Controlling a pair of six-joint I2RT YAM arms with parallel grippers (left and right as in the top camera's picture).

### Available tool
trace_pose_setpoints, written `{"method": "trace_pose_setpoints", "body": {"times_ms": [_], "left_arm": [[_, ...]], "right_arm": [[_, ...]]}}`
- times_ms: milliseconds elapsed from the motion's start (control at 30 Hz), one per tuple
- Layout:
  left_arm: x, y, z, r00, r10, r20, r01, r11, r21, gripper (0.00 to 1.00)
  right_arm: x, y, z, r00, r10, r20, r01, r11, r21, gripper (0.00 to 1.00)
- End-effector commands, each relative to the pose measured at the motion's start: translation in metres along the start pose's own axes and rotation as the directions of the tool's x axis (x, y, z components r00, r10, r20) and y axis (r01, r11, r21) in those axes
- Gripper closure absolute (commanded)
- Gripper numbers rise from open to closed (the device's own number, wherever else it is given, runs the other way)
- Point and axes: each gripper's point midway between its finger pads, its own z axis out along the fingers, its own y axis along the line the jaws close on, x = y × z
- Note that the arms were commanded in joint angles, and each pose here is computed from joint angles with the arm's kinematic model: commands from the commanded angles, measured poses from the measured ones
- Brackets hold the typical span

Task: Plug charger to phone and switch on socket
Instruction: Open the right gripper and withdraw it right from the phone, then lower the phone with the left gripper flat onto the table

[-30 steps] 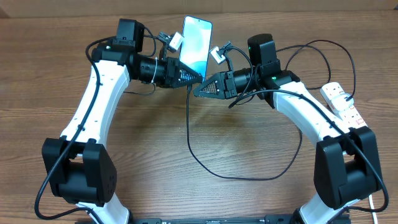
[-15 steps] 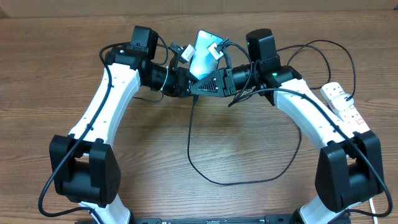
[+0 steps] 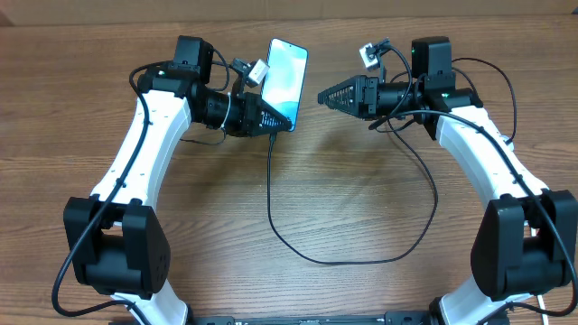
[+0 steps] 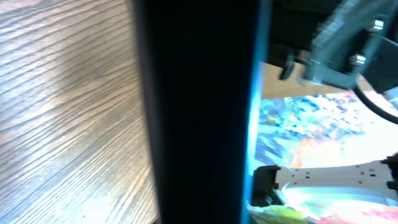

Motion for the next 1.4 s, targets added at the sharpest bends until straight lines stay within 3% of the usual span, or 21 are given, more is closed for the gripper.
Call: {"method": "trace_pose_setpoints", "body": {"times_ms": [0, 167, 333, 433, 600, 867, 1200, 1367], "left_arm": [[-0.002, -0.021, -0.003, 0.999, 0.044, 0.011, -0.045, 0.995, 0.09, 0.96], [0.008, -0.003, -0.002, 0.998, -0.054, -0.024, 0.053, 0.998, -0.018, 0.96], [0.025, 0.014, 0.012, 0.989, -0.119, -0.083, 0.102, 0.978, -0.182, 0.96], [0.034, 0.036, 0.023, 0.98, -0.175, -0.09, 0.132, 0.924, -0.358, 0.95], [0.045, 0.043, 0.044, 0.975, -0.201, -0.098, 0.153, 0.92, -0.361, 0.96], [0.069, 0.086, 0.07, 0.965, -0.255, -0.063, 0.211, 0.895, -0.392, 0.96], [0.087, 0.144, 0.087, 0.971, -0.232, 0.057, 0.228, 0.829, -0.51, 0.96], [0.091, 0.154, 0.094, 0.97, -0.223, 0.1, 0.243, 0.842, -0.481, 0.95]], "right_arm": [[-0.009, -0.006, 0.001, 0.999, -0.018, 0.038, 0.014, 0.996, 0.083, 0.18], [-0.002, -0.05, -0.011, 0.992, 0.094, 0.079, -0.114, 0.945, 0.306, 0.0], [0.024, -0.08, -0.024, 0.976, 0.207, 0.074, -0.217, 0.853, 0.475, 0.0], [0.035, -0.086, -0.029, 0.966, 0.251, 0.065, -0.248, 0.82, 0.516, 0.0], [0.042, -0.091, -0.055, 0.97, 0.228, 0.089, -0.23, 0.727, 0.647, 0.0], [0.028, -0.058, -0.108, 0.98, 0.062, 0.187, -0.186, 0.6, 0.778, 0.0], [0.037, -0.045, -0.125, 0.979, 0.049, 0.198, -0.191, 0.554, 0.81, 0.0], [0.037, -0.045, -0.126, 0.979, 0.051, 0.197, -0.191, 0.553, 0.811, 0.0]]}}
